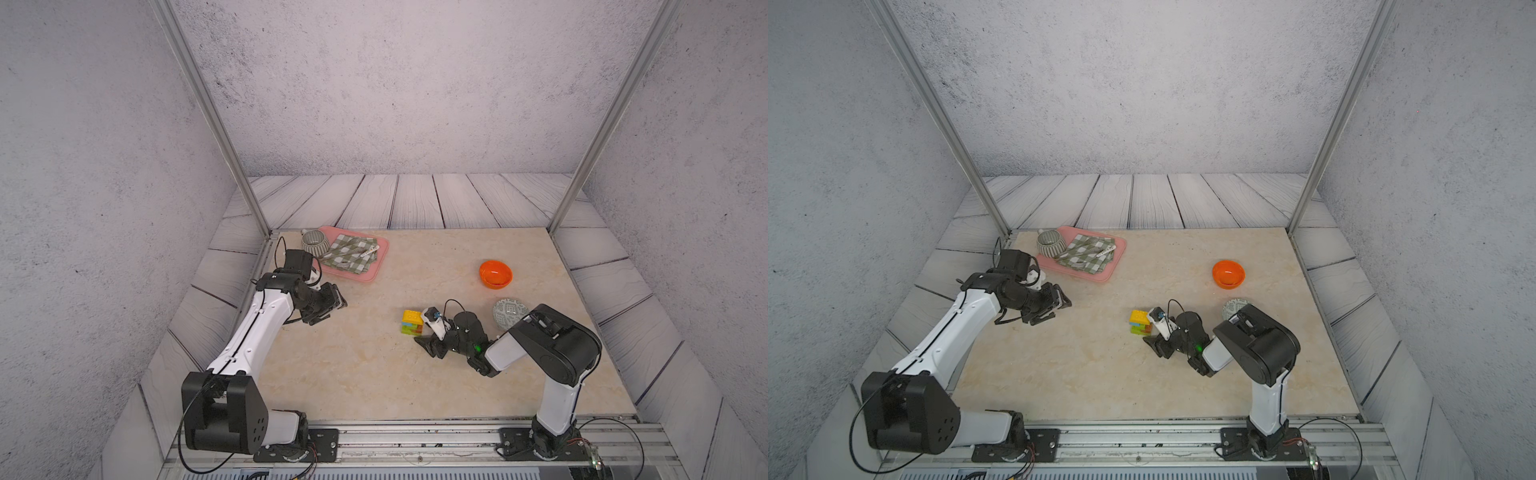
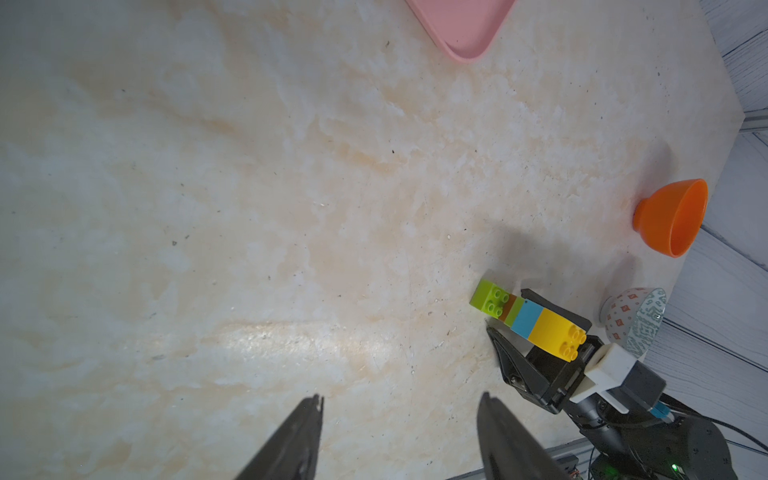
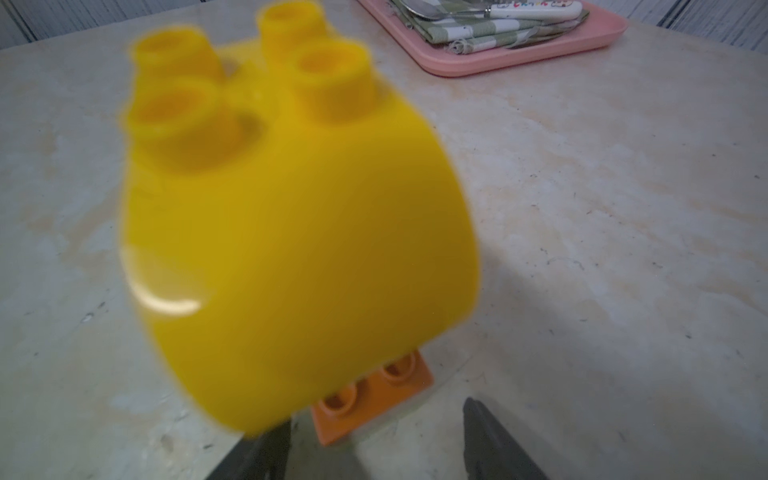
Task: Assemble the letter s with lego
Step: Pick up the lego brick from the center of the board, then place the lego brick at the center of the board.
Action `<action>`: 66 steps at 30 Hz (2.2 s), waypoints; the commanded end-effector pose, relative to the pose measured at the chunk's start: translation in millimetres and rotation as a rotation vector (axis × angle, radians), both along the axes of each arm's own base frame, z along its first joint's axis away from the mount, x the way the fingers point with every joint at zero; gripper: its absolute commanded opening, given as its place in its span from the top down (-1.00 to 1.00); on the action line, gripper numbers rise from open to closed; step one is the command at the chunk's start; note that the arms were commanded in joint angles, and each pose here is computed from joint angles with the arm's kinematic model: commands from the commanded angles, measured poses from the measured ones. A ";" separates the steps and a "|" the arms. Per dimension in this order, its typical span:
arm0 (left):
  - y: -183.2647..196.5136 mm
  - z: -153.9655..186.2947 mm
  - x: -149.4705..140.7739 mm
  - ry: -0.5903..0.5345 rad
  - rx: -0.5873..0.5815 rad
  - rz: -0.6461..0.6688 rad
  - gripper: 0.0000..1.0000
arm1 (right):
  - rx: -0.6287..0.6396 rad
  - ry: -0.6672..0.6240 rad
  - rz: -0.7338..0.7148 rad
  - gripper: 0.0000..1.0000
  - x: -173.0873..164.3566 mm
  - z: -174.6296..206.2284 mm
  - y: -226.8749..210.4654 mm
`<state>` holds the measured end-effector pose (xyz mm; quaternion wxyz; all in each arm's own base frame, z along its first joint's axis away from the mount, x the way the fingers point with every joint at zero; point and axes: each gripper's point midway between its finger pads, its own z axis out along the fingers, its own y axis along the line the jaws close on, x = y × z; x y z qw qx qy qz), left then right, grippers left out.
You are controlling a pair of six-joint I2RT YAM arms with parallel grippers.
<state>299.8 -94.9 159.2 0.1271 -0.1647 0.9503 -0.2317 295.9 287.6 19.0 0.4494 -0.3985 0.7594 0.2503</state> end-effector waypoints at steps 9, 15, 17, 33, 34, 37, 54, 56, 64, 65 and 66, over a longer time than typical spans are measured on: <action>4.6 1.7 1.9 0.002 0.016 0.004 -0.29 | 0.000 0.026 0.120 -0.44 -3.9 -7.6 17.1; 3.9 1.7 2.1 0.002 0.015 0.002 -0.29 | 0.043 0.049 0.135 -0.01 -8.0 -7.0 21.3; 4.1 1.6 2.2 0.002 0.015 0.002 -0.29 | 0.056 0.048 0.132 0.10 -8.3 -5.6 21.4; 4.2 7.9 1.7 -0.012 0.014 0.002 -0.29 | 0.167 0.314 0.298 0.39 -58.0 70.1 32.8; 3.5 8.7 1.5 -0.013 0.010 0.000 -0.29 | 0.176 0.349 0.305 0.39 -62.9 77.9 32.5; 2.9 12.2 2.1 -0.025 0.005 0.001 -0.29 | 0.214 0.469 0.319 0.37 -78.6 102.2 31.4; 1.2 25.1 -1.0 -0.055 -0.011 0.000 -0.29 | 0.271 1.119 0.333 0.27 -112.1 118.7 43.6; 1.1 27.5 -0.9 -0.060 -0.012 -0.001 -0.29 | 0.268 1.170 0.310 0.27 -110.3 108.8 46.2; 3.2 30.2 -4.2 -0.069 -0.005 0.003 -0.29 | 0.265 1.274 0.258 0.23 -104.7 79.3 51.3; 3.1 29.9 -4.8 -0.068 -0.005 0.004 -0.29 | 0.260 1.282 0.251 0.23 -104.5 75.4 51.3; 3.2 30.1 -5.0 -0.069 -0.004 0.004 -0.29 | 0.253 1.292 0.245 0.23 -104.6 70.9 51.2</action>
